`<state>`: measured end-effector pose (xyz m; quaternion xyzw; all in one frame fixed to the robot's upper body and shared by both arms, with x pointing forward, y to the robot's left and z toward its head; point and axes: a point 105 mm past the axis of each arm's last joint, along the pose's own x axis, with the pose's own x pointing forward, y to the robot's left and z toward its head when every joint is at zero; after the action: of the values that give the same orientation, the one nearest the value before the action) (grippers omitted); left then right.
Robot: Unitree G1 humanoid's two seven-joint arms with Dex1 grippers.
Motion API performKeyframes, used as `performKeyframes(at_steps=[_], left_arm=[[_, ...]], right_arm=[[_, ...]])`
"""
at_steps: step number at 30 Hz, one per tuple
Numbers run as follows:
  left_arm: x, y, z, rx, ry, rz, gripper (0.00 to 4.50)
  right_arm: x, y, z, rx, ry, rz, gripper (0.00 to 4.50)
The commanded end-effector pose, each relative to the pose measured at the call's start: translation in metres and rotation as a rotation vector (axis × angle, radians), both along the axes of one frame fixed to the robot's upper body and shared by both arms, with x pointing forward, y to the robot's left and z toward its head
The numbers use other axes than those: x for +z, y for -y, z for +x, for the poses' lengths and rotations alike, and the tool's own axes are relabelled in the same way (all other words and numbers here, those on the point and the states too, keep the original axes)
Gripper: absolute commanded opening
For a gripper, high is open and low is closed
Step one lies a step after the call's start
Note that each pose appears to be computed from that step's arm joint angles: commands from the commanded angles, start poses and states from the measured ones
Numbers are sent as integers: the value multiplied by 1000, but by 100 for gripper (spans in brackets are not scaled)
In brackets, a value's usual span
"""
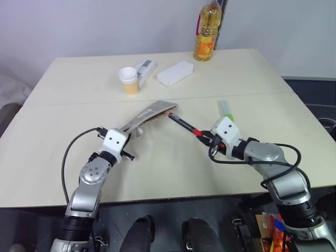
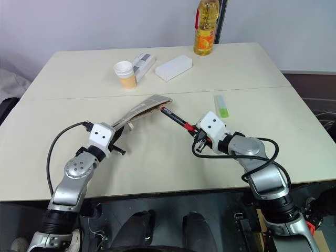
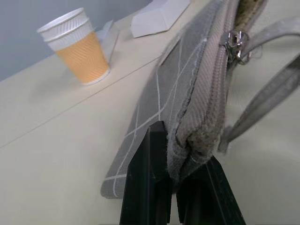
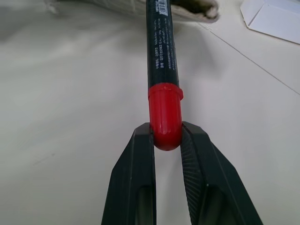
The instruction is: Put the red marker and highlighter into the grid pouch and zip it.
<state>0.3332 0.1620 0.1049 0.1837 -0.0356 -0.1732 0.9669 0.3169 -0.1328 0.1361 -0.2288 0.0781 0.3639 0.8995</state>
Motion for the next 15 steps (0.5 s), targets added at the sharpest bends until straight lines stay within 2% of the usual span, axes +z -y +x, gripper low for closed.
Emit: performKeyframes(at_steps=[1,12,15], left_arm=[[11,9,1,-52,46,4,0],[10,14,-5,-88,47,18,0],[10,17,-8,-119,52,55,0]], right_arm=[[14,2,0,-14,56,-9,22],[10,1,4,-2,64,-58,22],[13,-2,3,42,104,-133,22]])
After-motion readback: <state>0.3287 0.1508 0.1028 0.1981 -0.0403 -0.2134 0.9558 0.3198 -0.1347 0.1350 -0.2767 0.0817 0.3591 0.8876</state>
